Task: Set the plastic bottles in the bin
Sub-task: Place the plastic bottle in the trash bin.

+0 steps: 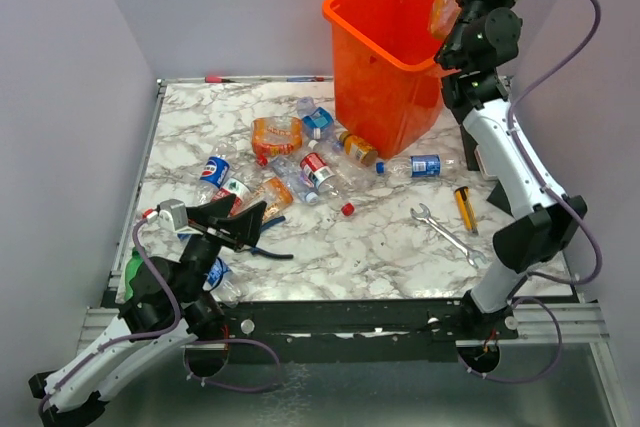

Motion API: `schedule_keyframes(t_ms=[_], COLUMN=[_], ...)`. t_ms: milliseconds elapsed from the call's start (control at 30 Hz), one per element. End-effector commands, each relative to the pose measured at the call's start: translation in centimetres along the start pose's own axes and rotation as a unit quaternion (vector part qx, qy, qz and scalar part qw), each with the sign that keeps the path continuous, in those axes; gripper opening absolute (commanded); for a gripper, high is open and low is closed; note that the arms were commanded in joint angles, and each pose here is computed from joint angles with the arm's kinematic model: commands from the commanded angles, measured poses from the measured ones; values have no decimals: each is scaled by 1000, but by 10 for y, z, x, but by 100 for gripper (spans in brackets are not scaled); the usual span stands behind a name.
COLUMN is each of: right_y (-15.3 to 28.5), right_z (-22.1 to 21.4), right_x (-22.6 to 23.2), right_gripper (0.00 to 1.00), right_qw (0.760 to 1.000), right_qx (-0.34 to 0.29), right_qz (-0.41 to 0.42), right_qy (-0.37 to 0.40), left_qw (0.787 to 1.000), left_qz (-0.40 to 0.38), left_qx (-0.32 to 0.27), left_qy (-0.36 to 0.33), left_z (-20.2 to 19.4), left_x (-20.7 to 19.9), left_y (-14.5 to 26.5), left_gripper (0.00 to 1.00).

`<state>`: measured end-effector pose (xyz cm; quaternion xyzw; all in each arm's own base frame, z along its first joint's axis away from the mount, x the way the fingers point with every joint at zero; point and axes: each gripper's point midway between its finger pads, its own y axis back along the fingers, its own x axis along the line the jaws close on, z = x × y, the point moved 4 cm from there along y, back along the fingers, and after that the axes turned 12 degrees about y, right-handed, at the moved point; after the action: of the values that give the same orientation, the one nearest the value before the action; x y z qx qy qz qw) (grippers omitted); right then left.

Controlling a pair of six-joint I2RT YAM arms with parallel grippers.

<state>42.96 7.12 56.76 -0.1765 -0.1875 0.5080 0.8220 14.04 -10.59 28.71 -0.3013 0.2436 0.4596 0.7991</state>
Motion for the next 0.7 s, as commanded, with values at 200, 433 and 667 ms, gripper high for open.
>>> schedule_keyframes(t_ms=[200, 433, 667], right_y=[-53, -54, -58], right_z=[-80, -126, -129], right_x=[4, 17, 36], right_gripper=[0, 4, 77], right_qw=[999, 996, 992], right_qx=[35, 80, 112], right_qz=[-16, 0, 48], right_qy=[14, 43, 26], left_qw=[1000, 1000, 999], left_qz=[24, 22, 21], left_qx=[13, 19, 34], left_qy=[-2, -11, -22], left_z=[-9, -11, -17], left_x=[9, 8, 7], left_y=[0, -2, -5], left_gripper=[99, 99, 99])
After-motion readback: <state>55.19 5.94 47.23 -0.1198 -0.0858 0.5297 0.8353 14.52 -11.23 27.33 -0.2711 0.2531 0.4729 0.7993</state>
